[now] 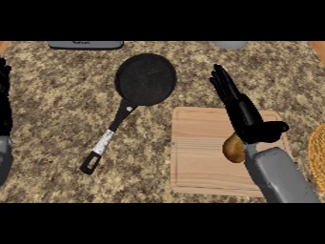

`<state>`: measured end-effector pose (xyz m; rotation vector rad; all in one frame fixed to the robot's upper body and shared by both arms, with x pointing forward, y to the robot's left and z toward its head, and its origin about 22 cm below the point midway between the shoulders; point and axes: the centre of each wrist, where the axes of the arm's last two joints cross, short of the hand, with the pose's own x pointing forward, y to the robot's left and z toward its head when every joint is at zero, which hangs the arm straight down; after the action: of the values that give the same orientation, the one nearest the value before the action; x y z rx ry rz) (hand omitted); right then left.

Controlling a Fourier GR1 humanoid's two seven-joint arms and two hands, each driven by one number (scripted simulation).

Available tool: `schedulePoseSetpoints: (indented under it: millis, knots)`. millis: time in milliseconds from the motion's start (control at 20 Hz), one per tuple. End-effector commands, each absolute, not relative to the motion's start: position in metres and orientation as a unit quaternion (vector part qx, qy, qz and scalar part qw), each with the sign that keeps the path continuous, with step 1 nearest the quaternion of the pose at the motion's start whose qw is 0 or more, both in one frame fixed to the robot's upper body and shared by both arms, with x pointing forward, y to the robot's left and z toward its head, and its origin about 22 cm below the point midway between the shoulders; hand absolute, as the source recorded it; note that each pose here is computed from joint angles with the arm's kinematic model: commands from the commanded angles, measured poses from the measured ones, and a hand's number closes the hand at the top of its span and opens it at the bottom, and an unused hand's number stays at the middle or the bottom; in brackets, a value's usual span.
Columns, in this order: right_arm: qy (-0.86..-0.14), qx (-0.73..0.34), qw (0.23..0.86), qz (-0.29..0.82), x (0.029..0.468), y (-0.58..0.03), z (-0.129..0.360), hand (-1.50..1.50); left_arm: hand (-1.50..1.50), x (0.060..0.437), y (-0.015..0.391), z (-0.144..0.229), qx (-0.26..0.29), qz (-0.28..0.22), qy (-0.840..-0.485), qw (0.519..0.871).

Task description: Pick the pear from the cutting board and place it in the pan

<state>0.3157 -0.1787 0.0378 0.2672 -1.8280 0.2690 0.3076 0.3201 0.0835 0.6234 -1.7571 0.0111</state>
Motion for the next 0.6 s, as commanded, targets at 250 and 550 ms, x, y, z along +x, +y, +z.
schedulePoseSetpoints:
  millis: [250,550]
  knots:
    - [-0.827,-0.042,0.554,0.088,0.346,-0.272,0.130,1.50,0.00,0.295,0.277,0.062,0.096,0.023,-0.710,0.698]
    - [-0.732,-0.294,0.567,0.237,0.276,-0.329,0.077,-1.50,0.00,0.283,0.283,0.046,0.080,0.045,-0.679,0.728]
